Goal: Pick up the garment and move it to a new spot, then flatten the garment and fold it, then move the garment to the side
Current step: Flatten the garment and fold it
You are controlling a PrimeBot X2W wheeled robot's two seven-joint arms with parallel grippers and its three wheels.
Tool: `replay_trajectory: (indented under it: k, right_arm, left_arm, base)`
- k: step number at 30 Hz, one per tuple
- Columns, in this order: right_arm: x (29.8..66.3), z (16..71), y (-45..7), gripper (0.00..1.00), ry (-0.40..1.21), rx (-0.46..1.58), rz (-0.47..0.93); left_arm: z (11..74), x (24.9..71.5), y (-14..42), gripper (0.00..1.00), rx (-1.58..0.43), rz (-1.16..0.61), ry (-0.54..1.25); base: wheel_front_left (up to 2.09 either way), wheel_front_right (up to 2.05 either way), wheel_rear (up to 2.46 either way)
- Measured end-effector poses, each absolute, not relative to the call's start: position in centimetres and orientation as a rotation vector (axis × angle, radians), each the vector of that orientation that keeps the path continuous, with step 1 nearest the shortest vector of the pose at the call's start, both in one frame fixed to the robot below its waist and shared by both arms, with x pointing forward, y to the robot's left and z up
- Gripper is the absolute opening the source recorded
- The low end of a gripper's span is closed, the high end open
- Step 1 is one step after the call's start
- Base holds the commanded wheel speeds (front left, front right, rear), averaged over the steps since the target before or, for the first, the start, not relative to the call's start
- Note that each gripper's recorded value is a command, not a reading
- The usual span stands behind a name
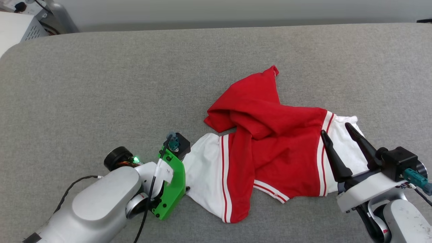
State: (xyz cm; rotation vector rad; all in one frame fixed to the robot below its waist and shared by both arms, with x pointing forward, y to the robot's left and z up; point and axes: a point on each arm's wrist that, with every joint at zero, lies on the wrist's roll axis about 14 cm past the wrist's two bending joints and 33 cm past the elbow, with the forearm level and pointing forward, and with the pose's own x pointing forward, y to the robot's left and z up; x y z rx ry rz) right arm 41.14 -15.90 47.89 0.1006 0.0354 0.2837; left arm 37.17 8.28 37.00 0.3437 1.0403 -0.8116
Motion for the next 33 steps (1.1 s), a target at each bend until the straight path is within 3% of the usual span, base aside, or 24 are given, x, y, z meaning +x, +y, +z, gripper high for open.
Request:
replay_trajectory:
  k: [3,4,5,6,11,16,28,29,30,33]
  right_arm:
    - [41.2,47.1,-16.0,1.0,0.058,0.099,0.282]
    - [41.2,46.8,-16.0,1.0,0.066,0.099,0.281]
    - [41.2,46.6,-16.1,1.0,0.072,0.098,0.279]
    - [41.2,46.5,-16.1,1.0,0.077,0.097,0.279]
    - [41.4,47.1,-17.0,1.0,0.061,0.083,0.264]
    - [41.5,48.0,-18.1,1.0,0.031,0.072,0.238]
    - [40.7,47.2,-20.4,1.0,0.075,0.053,0.179]
    - [40.7,47.1,-20.5,1.0,0.08,0.05,0.177]
    - [40.6,47.1,-20.6,1.0,0.084,0.047,0.177]
    - [40.6,47.8,-21.3,1.0,0.071,0.032,0.167]
  left_arm:
    - [36.3,37.7,7.9,1.0,0.351,-0.826,1.032]
    - [36.2,37.8,7.7,0.85,0.349,-0.831,1.03]
    - [36.1,37.9,7.6,0.16,0.347,-0.837,1.025]
    - [36.2,38.0,7.5,0.0,0.345,-0.839,1.013]
    - [37.8,40.1,8.1,0.0,0.255,-0.781,0.906]
    - [39.5,42.2,12.5,0.0,0.236,-0.651,0.846]
    - [38.4,43.4,18.6,0.0,0.252,-0.45,0.861]
    - [38.1,43.3,18.5,0.09,0.241,-0.446,0.86]
    - [37.9,43.2,18.4,1.0,0.228,-0.443,0.85]
    - [38.4,43.5,18.1,1.0,0.211,-0.423,0.772]
  base:
    - [0.0,0.0,0.0]
    - [0.0,0.0,0.0]
    - [0.0,0.0,0.0]
    - [0.0,0.0,0.0]
    - [0.0,0.0,0.0]
    - [0.0,0.0,0.0]
    - [0.0,0.0,0.0]
    - [0.0,0.0,0.0]
    - [0.0,0.0,0.0]
    - [0.0,0.0,0.0]
